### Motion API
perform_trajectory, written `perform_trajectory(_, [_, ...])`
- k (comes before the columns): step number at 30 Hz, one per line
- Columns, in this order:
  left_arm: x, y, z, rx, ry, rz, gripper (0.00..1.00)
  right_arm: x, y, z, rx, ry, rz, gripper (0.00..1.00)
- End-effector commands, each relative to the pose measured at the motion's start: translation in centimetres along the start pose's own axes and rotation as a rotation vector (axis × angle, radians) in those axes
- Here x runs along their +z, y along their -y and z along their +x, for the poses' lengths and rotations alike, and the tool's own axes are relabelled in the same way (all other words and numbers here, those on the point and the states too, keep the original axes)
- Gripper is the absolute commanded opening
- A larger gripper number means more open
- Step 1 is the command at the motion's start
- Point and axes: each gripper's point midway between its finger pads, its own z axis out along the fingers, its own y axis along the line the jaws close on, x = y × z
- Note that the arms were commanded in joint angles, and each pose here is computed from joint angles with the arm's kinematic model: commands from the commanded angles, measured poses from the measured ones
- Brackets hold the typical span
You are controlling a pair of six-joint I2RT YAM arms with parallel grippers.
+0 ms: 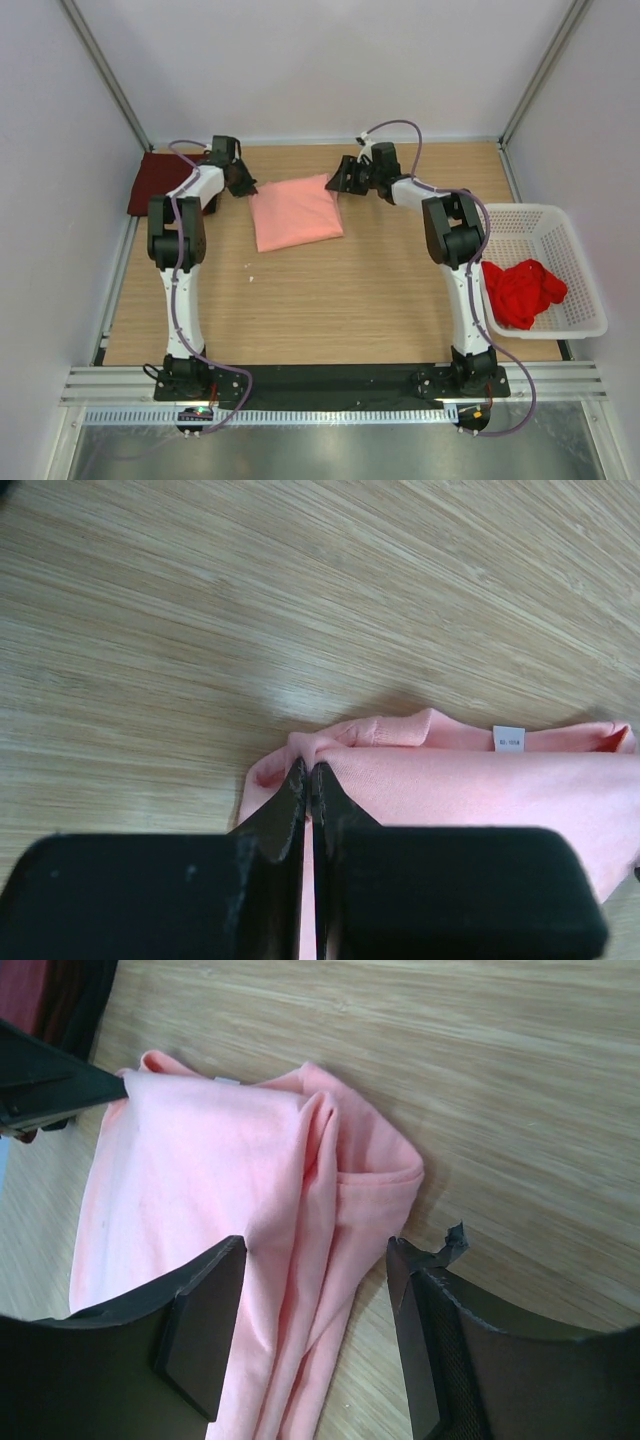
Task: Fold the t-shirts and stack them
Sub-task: Fold the tshirt
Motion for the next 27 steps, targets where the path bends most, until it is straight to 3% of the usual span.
perform_trajectory(1, [0.7, -1.1, -1.1, -0.002, 0.021, -0.026, 0.00, 0.6, -2.2, -0.7, -0.059, -0.012, -0.044, 0.65])
perform_trajectory(8, [1.2, -2.1, -0.6, -0.005, 0.009, -0.052, 0.00, 1.3, -1.1, 0.4, -0.065, -0.025, 0.022, 0.60])
perform_trajectory(15, [1.3, -3.1, -0.4, -0.035, -0.006, -0.089, 0.00, 0.0, -1.0, 2.4, -0.025, -0.045, 0.034, 0.42])
perform_trajectory(18, [-0.2, -2.7, -0.7, -0.038, 0.007, -0.082, 0.01, -1.6, -1.2, 3.0, -0.009, -0.050, 0.069, 0.39])
perform_trajectory(20, [-1.8, -1.6, -1.4, -0.036, 0.020, -0.050, 0.06, -3.1, -1.5, 3.1, 0.003, -0.043, 0.093, 0.43])
perform_trajectory(24, [-5.0, 0.1, -2.8, -0.017, 0.038, -0.020, 0.33, -5.3, -2.5, 2.5, 0.017, -0.048, 0.134, 0.54])
perform_trajectory(27, [-8.0, 1.2, -3.7, 0.014, 0.057, -0.002, 0.34, -6.9, -3.6, 1.9, 0.028, -0.079, 0.153, 0.55])
